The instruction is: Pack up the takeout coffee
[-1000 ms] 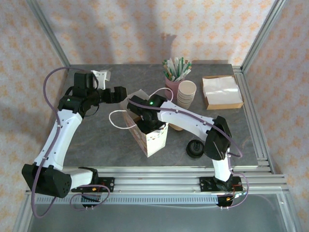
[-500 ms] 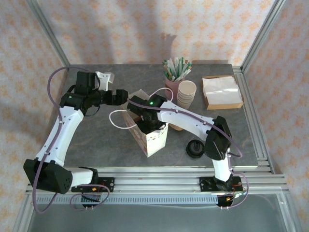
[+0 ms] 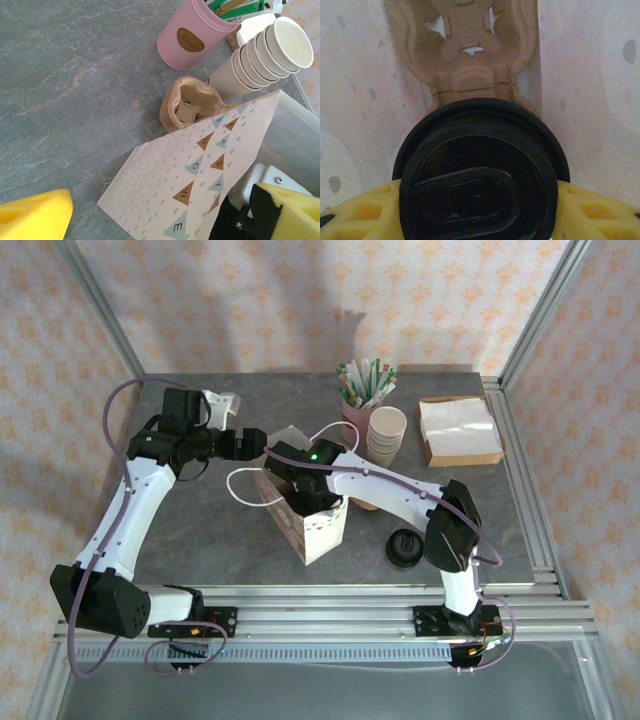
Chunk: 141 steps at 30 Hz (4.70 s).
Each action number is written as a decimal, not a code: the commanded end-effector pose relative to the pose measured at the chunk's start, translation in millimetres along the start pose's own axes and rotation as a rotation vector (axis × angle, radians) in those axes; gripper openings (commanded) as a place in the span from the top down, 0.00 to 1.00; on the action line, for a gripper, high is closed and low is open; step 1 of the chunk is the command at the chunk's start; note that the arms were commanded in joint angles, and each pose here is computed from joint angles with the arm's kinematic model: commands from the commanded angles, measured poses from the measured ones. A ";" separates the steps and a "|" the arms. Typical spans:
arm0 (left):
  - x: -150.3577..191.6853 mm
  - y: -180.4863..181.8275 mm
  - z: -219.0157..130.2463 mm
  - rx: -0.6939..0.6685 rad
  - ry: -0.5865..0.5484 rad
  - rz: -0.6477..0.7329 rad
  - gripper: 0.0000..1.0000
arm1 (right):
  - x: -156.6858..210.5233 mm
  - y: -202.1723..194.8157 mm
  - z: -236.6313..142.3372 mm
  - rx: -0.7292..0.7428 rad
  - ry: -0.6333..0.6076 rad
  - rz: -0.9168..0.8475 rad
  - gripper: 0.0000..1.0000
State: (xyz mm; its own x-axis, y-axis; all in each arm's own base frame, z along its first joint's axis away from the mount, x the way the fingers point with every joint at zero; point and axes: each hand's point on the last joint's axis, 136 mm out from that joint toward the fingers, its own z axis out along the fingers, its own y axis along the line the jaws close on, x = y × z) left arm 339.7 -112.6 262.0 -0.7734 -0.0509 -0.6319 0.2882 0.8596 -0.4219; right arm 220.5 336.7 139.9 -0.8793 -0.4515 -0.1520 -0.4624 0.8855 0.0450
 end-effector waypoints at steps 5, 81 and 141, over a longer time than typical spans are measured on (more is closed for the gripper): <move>-1.4 2.8 -0.8 -0.038 0.015 0.022 0.08 | 34.6 -7.1 38.0 0.055 0.149 -0.012 0.45; -29.1 -18.6 -6.4 0.065 -0.103 -0.101 0.08 | -48.1 -49.0 -267.3 0.066 -0.768 0.009 0.30; -33.7 90.4 -71.9 -0.417 -0.444 -0.305 0.04 | -172.3 -314.7 -205.0 -0.153 -0.989 0.583 0.39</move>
State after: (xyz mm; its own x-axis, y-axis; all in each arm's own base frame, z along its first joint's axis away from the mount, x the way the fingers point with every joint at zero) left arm 351.1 2.9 290.1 -0.4627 -0.4426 -0.7681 -0.2199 0.8967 -0.3842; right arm 486.1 104.9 337.5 -0.5497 0.3833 -0.7422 -0.0481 0.8725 0.4862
